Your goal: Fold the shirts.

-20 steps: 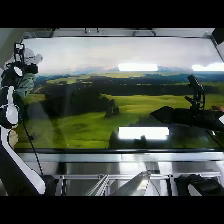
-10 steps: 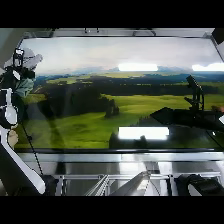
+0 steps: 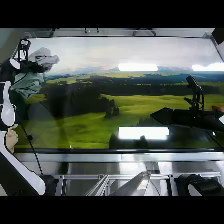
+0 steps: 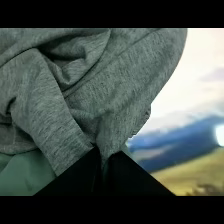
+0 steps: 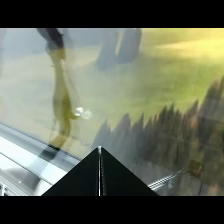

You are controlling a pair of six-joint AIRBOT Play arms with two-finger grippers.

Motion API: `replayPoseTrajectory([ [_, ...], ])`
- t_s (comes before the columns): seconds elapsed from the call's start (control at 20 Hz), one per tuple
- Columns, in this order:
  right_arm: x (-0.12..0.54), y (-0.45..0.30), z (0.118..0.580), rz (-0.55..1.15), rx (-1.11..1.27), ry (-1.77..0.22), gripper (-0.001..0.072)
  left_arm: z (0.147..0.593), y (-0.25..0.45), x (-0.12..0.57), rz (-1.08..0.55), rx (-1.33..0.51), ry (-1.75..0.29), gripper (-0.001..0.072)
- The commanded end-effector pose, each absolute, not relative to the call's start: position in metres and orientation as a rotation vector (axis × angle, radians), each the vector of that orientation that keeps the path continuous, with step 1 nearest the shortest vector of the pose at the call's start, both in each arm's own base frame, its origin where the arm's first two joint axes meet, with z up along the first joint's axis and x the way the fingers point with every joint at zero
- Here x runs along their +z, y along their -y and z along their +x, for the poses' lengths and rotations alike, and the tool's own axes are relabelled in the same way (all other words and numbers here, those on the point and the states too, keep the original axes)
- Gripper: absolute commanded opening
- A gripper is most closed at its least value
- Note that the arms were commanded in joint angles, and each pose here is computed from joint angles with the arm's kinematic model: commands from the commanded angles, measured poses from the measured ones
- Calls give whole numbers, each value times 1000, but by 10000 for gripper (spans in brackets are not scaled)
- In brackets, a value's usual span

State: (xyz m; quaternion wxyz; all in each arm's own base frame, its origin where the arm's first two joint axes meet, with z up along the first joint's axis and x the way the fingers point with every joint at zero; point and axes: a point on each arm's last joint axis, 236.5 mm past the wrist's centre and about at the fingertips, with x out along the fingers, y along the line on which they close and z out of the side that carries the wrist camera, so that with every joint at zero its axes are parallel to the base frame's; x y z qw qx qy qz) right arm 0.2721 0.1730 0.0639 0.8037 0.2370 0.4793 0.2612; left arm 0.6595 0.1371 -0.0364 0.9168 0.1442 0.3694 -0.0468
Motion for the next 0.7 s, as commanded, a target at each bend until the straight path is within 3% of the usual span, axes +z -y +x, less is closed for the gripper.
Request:
replayPoseTrajectory([
  [0.0,64,-173,272,490,569,-1021,13,614,-85,-44,329,-338,-935,26],
  [0.1,64,-173,272,477,577,-1015,12,570,-55,-59,334,-579,-1054,26],
  [0.2,64,-173,272,475,578,-1015,13,551,-54,-67,282,-624,-1120,28],
  [0.25,64,-173,272,475,578,-1015,12,552,-62,-69,260,-600,-1121,138],
  [0.3,64,-173,272,474,578,-1015,13,558,-69,-67,240,-565,-1102,340],
  [0.35,64,-173,272,474,578,-1015,13,567,-70,-60,211,-541,-1060,460],
  [0.4,64,-173,272,474,578,-1016,12,576,-65,-49,172,-542,-1006,713],
  [0.5,64,-173,272,474,577,-1015,13,599,-45,-15,85,-564,-871,720],
  [0.65,64,-173,272,475,578,-1015,13,633,-36,8,96,-496,-735,720],
])
